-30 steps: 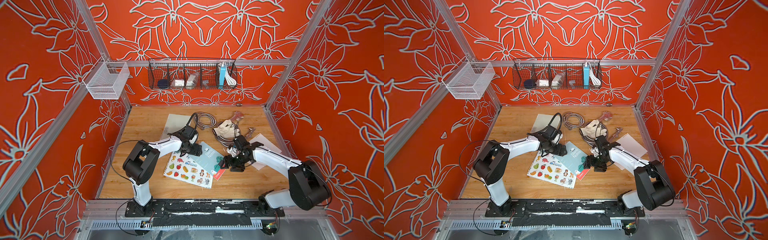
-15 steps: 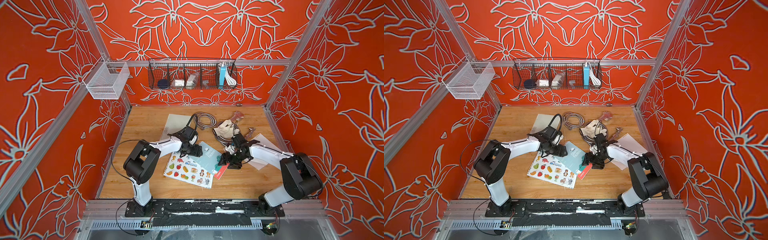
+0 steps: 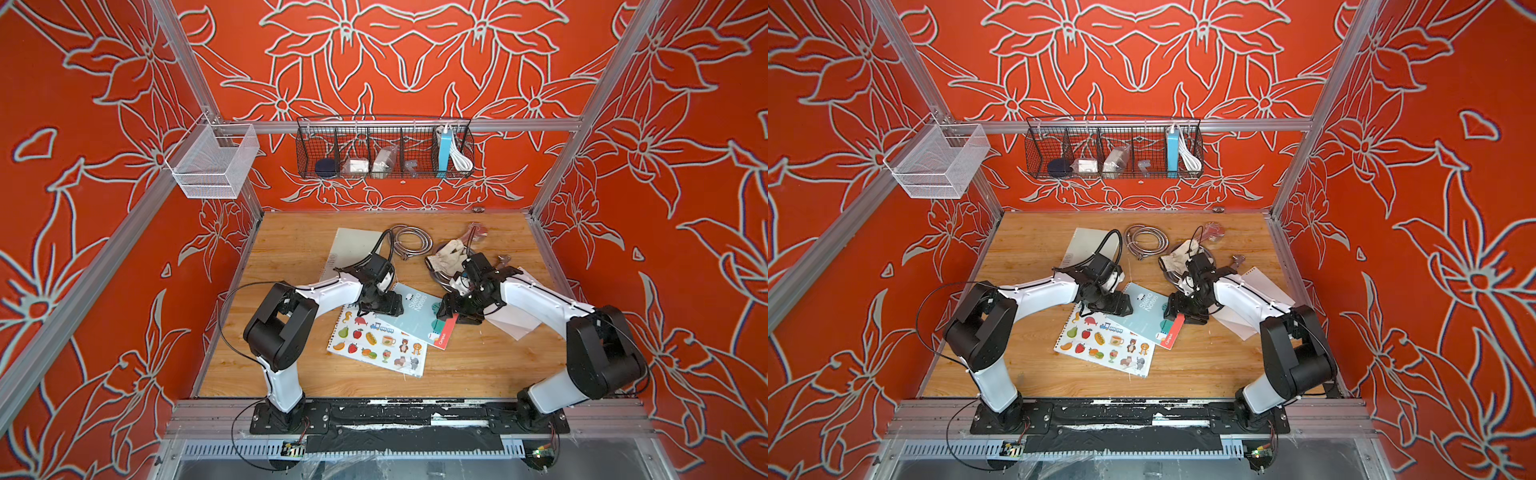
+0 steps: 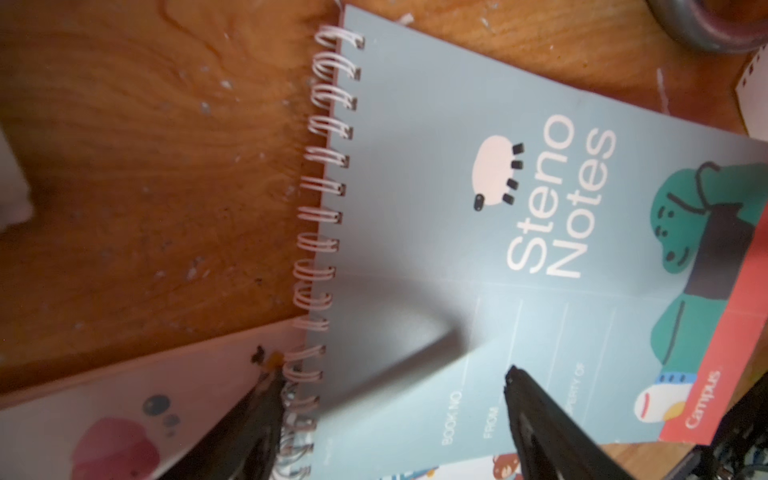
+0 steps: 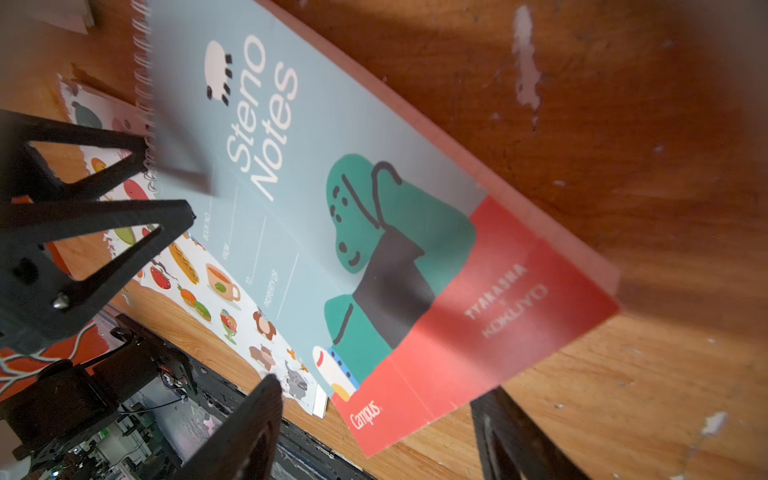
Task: Tear off pages from different notebooks
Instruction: Adjust the notebook at the notebook, then open the notebook at the notebook.
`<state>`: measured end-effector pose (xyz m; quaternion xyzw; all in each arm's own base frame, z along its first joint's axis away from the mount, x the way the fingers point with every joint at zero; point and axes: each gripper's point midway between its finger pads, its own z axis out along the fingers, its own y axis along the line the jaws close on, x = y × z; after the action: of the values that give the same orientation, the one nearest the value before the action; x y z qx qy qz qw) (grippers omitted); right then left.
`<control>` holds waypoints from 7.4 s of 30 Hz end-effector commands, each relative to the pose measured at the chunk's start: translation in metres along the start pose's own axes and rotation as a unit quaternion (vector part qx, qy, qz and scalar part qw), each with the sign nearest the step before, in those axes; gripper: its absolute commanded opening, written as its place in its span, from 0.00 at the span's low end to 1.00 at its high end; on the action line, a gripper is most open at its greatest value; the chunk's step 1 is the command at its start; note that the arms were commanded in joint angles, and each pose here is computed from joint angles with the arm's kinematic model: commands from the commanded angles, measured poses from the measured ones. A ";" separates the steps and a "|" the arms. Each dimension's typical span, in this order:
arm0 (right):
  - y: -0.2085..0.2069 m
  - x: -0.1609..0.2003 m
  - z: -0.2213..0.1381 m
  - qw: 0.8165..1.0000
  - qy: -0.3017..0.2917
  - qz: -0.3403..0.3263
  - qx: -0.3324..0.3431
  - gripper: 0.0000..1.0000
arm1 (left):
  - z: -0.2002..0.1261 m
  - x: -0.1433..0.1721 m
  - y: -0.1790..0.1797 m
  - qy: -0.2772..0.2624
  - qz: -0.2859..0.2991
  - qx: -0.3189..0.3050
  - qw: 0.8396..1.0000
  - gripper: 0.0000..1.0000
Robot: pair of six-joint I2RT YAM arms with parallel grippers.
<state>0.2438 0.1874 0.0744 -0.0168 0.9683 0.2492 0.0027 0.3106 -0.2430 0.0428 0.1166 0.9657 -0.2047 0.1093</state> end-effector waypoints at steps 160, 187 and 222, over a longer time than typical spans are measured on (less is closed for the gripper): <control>0.094 -0.021 0.024 0.989 0.023 -0.090 -0.113 0.05 | -0.055 0.022 -0.031 -0.053 0.156 -0.060 0.984 0.77; 0.113 -0.015 0.019 0.978 0.076 -0.065 -0.185 0.01 | -0.024 0.015 -0.046 -0.125 0.284 -0.132 0.941 0.60; 0.109 -0.006 0.019 0.975 0.095 -0.066 -0.189 0.09 | -0.038 0.003 -0.054 -0.215 0.323 -0.166 0.907 0.79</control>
<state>0.2521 0.2876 0.1047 -0.0936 0.9058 0.4078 -0.0664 0.2733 -0.2766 0.0840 0.3622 0.8631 -0.0435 0.3492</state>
